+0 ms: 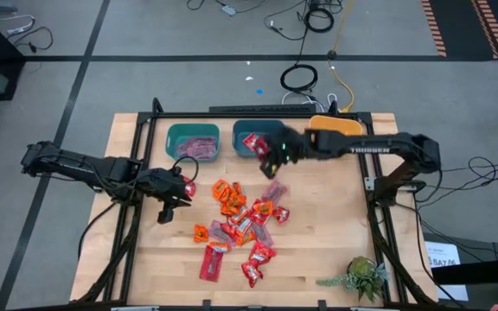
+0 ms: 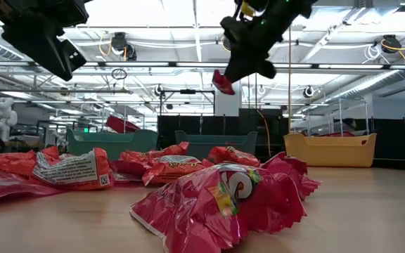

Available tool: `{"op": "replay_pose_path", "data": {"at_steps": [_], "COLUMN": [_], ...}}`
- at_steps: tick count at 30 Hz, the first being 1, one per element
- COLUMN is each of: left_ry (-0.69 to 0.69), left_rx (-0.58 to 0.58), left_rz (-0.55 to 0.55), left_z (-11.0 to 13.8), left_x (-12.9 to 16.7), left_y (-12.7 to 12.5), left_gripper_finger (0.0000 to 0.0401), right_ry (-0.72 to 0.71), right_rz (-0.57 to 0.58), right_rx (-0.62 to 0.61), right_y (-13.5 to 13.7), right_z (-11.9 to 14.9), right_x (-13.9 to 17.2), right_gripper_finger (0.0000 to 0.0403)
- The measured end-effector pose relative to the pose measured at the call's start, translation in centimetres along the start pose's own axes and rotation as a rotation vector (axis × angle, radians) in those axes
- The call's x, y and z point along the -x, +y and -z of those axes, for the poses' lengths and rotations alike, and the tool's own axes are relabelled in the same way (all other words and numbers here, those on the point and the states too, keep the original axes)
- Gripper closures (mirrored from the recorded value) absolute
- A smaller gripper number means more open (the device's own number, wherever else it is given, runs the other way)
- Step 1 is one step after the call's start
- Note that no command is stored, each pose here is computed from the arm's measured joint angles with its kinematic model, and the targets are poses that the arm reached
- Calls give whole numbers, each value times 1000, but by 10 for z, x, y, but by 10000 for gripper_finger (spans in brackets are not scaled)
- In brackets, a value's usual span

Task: Sort candy
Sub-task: Put the red candy into the blue bin

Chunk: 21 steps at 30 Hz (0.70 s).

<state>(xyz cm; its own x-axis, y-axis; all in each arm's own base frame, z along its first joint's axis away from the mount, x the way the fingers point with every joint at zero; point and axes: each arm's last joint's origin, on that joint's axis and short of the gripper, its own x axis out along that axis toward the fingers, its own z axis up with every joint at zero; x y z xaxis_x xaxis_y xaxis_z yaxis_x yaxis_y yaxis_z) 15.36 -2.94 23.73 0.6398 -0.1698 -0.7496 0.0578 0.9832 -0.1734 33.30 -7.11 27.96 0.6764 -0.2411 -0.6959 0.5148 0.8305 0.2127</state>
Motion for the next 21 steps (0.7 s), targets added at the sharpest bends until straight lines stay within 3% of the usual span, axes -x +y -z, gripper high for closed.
{"op": "replay_pose_path", "data": {"at_steps": [10, 21], "left_ry": [-3, -33], "left_rx": [0, -1], "left_rz": [0, 6], "left_z": [0, -4], "left_x": [0, 0], "left_y": [0, -1], "left_gripper_finger": [321, 321], "right_ry": [-81, -4], "right_rz": [48, 55], "right_rx": [-100, -141], "right_y": [-73, -104], "right_z": [-29, -19], "right_x": [-18, -73], "right_gripper_finger": [402, 387]}}
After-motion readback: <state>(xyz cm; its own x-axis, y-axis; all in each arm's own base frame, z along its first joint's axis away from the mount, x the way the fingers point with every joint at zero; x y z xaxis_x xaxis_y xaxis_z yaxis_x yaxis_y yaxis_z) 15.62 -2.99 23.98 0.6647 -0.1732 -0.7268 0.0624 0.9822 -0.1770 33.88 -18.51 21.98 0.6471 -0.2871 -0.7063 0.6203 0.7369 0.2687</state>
